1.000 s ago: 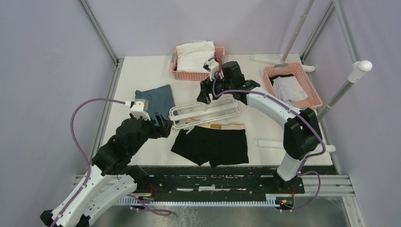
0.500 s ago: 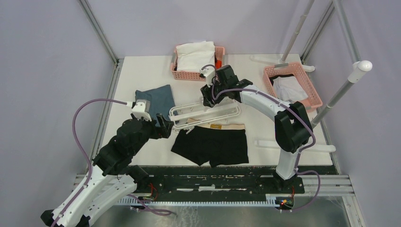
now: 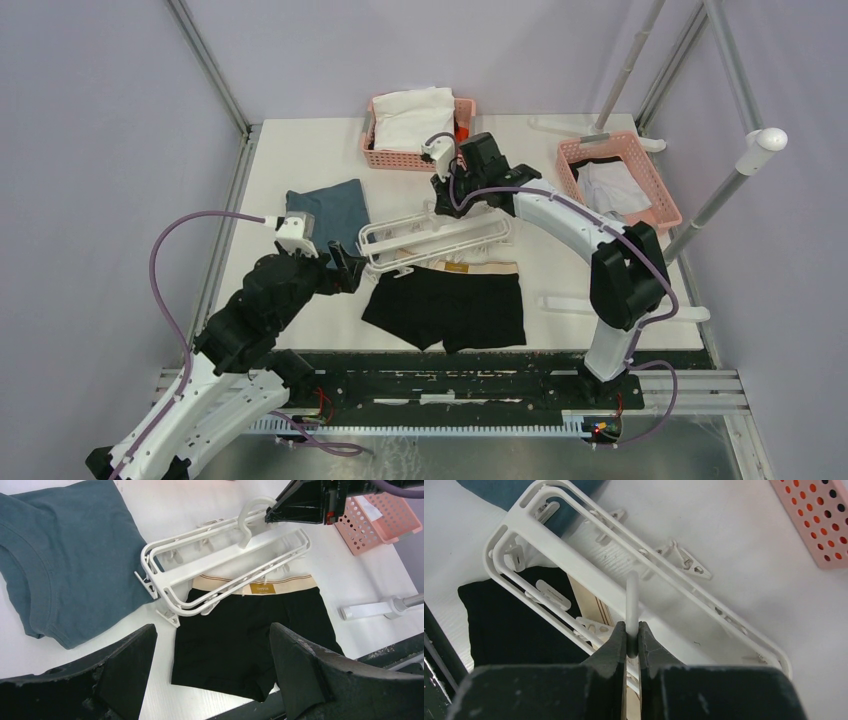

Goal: Clip the underwear to the hanger
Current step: Adjust the hanger at the center of the board.

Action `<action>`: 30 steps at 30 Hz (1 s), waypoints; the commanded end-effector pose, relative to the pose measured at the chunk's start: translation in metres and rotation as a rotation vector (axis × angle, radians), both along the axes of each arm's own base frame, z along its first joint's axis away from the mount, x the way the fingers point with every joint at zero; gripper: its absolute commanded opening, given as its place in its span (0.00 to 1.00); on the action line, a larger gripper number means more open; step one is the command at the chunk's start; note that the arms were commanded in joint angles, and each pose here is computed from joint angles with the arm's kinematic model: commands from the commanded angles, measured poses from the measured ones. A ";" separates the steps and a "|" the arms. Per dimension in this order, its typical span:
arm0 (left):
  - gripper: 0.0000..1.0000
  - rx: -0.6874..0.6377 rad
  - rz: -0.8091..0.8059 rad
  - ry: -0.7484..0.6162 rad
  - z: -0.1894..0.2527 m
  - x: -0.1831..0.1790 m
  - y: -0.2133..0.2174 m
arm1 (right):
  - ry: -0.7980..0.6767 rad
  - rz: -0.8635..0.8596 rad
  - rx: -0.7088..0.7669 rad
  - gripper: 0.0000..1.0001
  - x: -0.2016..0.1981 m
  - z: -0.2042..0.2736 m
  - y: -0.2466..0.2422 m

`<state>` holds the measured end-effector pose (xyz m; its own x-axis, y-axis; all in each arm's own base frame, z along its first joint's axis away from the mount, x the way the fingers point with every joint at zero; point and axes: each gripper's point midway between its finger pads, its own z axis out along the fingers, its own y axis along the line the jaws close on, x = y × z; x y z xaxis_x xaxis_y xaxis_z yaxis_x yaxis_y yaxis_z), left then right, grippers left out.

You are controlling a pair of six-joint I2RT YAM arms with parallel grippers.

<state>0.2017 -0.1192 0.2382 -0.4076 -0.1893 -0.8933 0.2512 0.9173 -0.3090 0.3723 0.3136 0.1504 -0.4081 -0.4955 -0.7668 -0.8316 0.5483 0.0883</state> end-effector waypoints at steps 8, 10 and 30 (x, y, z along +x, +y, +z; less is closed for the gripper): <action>0.90 0.001 -0.003 -0.057 0.010 0.006 -0.001 | -0.296 -0.034 0.061 0.00 0.012 0.119 -0.013; 0.90 0.001 -0.006 -0.056 0.010 0.006 -0.001 | -0.302 -0.058 0.042 0.00 0.017 0.120 -0.018; 0.90 0.003 -0.005 -0.051 0.008 0.007 -0.002 | -0.237 -0.381 0.068 0.00 0.082 0.080 -0.048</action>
